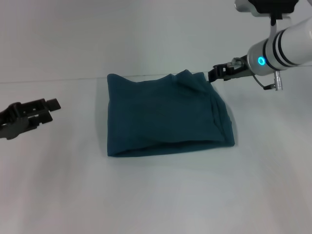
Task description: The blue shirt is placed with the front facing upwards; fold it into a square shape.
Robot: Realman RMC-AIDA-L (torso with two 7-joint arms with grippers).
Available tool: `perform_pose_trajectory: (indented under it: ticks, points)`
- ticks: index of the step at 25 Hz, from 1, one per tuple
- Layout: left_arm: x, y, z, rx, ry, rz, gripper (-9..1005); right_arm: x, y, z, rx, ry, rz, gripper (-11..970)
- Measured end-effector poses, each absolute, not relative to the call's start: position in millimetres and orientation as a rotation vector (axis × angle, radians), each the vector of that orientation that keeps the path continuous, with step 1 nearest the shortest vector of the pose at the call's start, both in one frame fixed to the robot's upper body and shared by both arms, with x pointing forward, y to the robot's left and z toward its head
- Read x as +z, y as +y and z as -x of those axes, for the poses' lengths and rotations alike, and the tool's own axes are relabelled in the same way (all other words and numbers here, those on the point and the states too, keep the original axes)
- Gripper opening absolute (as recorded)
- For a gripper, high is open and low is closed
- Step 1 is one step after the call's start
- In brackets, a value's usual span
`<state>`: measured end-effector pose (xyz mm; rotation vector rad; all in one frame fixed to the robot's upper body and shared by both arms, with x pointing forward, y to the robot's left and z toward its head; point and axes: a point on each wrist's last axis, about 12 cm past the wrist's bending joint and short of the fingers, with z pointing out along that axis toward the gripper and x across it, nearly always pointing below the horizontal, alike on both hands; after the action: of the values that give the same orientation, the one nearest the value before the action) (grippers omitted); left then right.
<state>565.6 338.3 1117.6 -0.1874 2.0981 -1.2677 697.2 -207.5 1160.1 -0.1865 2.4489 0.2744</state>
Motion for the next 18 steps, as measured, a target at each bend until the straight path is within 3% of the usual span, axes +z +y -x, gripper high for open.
perform_pose_trajectory:
  ticks: [11, 18]
  points:
    - [1119.9, 340.0, -566.6, -1.277, 2.061, 0.208, 603, 1137.8, -166.1, -690.1, 0.301, 2.478, 0.335, 433]
    - [1119.3, 334.7, -568.9, -1.282, 2.058, 0.205, 604, 1125.4, -169.6, -694.7, 0.195, 2.419, 0.306, 433]
